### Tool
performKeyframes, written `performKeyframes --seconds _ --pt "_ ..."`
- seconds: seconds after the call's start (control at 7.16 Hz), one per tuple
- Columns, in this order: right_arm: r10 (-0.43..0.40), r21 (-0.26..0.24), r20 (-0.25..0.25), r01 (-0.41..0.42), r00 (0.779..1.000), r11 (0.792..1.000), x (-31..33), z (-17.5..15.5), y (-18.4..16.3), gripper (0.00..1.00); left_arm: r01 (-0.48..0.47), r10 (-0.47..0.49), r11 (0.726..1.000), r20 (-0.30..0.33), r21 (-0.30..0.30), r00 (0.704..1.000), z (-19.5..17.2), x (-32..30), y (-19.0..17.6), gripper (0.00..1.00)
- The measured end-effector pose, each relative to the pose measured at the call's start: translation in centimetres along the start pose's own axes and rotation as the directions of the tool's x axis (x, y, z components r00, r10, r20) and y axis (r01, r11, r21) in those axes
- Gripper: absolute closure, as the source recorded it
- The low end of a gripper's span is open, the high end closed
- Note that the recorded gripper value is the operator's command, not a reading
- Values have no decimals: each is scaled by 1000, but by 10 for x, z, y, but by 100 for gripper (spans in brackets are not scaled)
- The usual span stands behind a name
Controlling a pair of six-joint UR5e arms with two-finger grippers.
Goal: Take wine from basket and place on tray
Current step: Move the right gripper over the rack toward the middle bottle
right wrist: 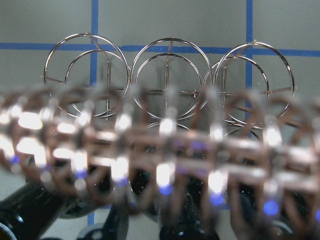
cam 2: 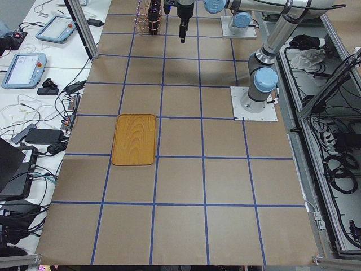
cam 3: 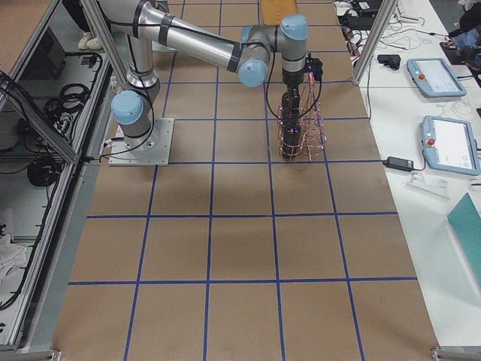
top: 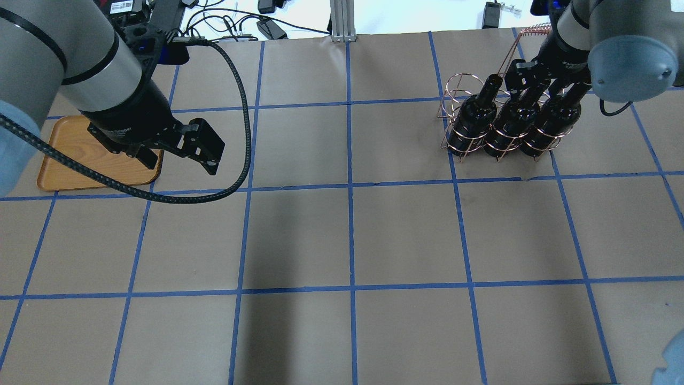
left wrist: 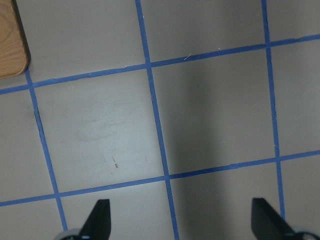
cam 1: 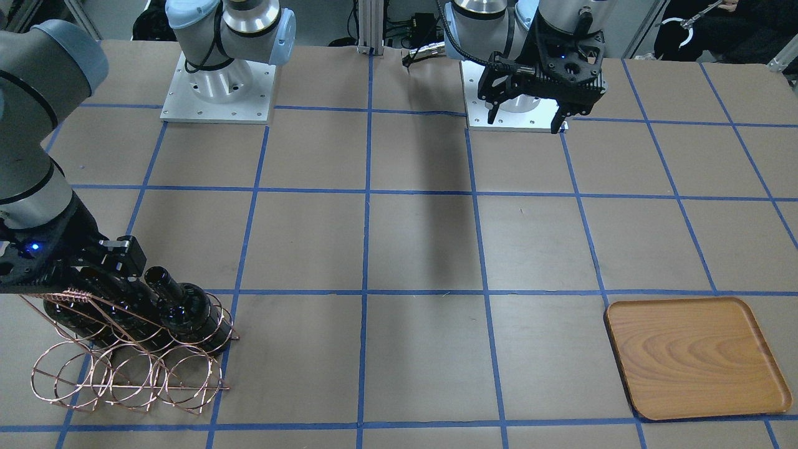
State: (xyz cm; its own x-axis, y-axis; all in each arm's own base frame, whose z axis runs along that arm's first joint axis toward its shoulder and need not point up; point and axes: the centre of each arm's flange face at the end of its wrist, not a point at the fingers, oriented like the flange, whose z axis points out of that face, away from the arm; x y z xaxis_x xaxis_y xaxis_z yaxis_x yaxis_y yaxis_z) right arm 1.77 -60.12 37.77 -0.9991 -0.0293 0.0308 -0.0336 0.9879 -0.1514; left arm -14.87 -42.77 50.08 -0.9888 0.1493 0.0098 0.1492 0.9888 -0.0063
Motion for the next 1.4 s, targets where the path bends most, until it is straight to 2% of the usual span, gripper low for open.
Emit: performKeyframes --seconds 0.42,1.4 --pt "2 -14 2 -2 1000 1000 0 2 1 49 -1 1 1000 0 0 1000 0 0 0 0" --pt "-11 -49 -5 10 1000 999 1 0 4 49 -1 1 1000 0 1 1000 0 0 1 0"
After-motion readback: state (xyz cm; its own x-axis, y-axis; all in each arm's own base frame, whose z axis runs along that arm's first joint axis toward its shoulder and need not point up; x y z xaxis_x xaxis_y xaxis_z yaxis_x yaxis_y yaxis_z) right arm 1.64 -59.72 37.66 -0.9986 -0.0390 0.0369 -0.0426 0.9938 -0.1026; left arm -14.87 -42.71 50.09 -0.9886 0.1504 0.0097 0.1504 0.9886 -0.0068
